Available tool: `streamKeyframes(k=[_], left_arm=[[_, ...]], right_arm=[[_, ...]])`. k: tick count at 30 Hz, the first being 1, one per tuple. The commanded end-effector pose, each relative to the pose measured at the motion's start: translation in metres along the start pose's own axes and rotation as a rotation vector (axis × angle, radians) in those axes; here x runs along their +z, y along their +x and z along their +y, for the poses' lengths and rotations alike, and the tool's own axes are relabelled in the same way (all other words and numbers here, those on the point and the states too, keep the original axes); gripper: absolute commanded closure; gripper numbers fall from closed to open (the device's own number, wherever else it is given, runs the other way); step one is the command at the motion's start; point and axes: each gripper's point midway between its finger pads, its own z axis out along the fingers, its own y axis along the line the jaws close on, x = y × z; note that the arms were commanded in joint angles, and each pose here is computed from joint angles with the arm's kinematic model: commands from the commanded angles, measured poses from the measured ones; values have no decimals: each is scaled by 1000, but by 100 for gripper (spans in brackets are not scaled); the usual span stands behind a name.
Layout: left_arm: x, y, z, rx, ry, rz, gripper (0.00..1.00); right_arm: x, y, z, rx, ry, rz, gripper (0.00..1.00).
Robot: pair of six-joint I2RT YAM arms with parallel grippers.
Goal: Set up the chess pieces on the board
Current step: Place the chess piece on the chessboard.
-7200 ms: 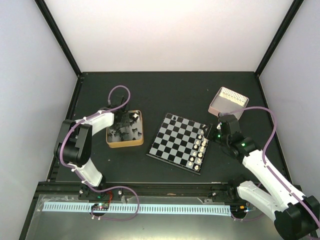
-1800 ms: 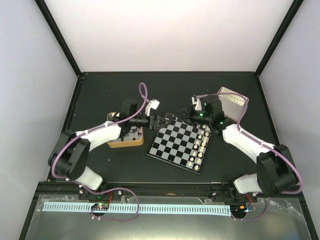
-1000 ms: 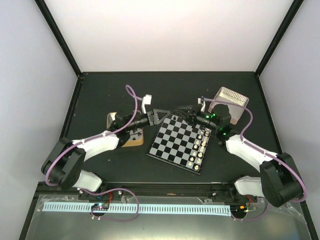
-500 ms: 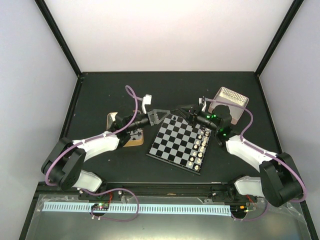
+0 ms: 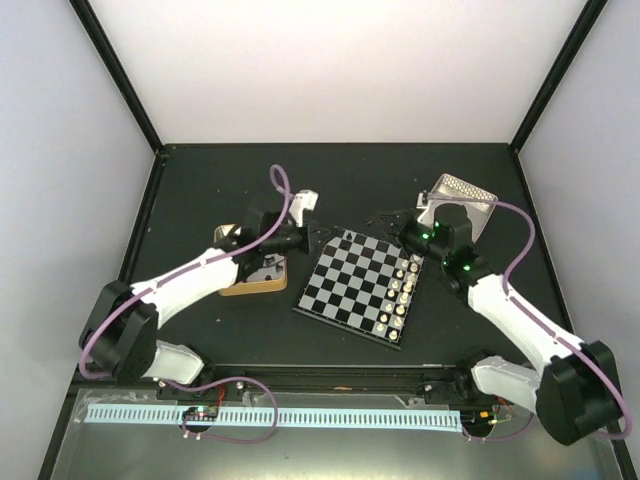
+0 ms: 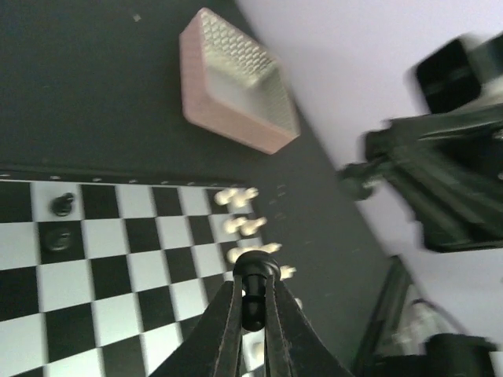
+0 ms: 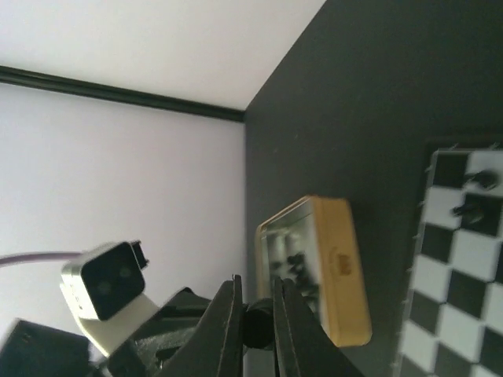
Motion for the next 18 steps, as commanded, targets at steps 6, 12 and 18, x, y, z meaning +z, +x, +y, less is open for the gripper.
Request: streamKeyframes(k=[6, 12, 18], left_arm=[[10, 86, 96, 98, -565, 562, 98], [31, 80, 119, 104, -678, 632, 98], [49, 83, 125, 100, -661, 696, 98]], right_arm=[[-60, -21, -54, -303, 369, -199, 93], [-77, -17, -72, -313, 418, -225, 93], [-80, -16, -76, -323, 432, -225, 92]])
